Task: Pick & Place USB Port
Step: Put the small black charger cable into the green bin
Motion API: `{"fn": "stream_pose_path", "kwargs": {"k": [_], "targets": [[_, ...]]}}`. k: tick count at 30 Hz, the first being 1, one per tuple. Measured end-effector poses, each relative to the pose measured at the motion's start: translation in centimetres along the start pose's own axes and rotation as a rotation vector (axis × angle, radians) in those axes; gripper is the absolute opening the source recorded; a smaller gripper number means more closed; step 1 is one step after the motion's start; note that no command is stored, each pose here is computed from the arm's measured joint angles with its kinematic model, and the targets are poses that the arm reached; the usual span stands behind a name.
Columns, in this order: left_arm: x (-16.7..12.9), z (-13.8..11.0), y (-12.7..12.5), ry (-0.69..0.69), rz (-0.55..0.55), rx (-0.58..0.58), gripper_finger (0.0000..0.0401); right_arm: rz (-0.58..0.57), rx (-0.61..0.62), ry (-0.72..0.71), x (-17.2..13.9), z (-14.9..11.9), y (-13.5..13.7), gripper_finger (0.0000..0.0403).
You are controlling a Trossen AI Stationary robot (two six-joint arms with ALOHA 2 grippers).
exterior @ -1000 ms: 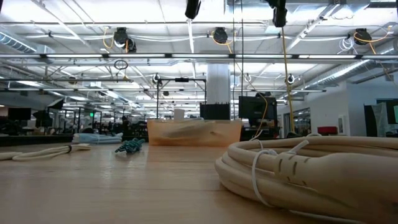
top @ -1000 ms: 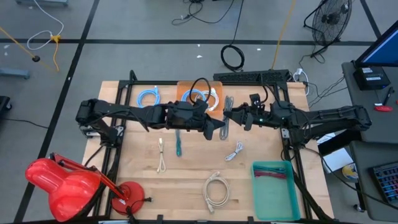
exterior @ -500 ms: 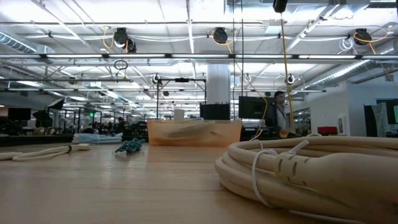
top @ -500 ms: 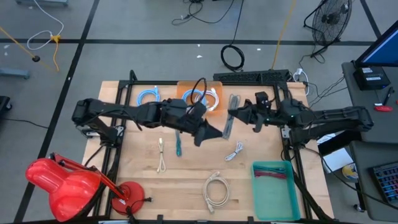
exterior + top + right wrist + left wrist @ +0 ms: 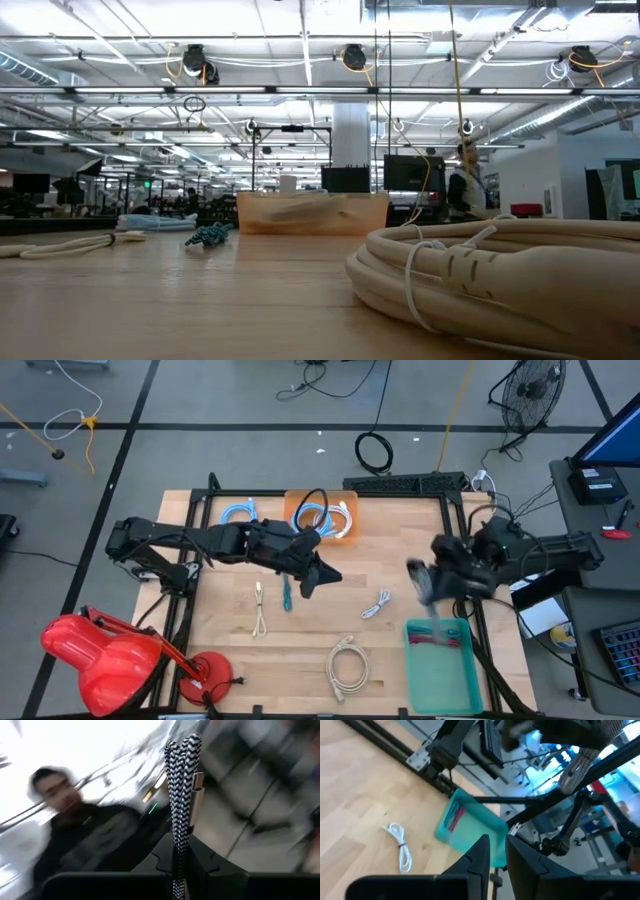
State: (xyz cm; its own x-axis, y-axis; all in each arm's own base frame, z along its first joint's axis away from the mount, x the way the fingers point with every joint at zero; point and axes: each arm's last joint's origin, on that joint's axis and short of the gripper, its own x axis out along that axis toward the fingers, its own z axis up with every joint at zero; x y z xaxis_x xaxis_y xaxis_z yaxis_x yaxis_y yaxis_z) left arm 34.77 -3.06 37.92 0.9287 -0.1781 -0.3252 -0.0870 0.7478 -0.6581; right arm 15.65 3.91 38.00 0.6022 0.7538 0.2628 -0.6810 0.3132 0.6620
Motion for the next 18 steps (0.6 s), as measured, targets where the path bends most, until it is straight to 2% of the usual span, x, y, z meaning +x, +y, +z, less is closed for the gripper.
{"fn": "stream_pose_path", "kwargs": {"k": [3,8,12,18], "targets": [[0.1,-0.3,0.3,0.028,0.026,-0.005,0.0056,0.072,0.147,0.147,0.2,-1.3,1.0,0.0011],[0.0,-0.7,0.5,0.066,0.058,-0.013,0.0056,0.053,0.401,0.33,0.4,-3.9,1.8,0.0009],[0.0,-1.1,0.7,0.088,0.096,-0.013,0.0056,-0.046,0.56,0.445,0.9,-6.1,1.6,0.0008],[0.0,-1.6,0.9,0.122,0.14,-0.017,0.0056,-0.254,0.694,0.64,1.9,-10.0,0.8,0.0008]]}}
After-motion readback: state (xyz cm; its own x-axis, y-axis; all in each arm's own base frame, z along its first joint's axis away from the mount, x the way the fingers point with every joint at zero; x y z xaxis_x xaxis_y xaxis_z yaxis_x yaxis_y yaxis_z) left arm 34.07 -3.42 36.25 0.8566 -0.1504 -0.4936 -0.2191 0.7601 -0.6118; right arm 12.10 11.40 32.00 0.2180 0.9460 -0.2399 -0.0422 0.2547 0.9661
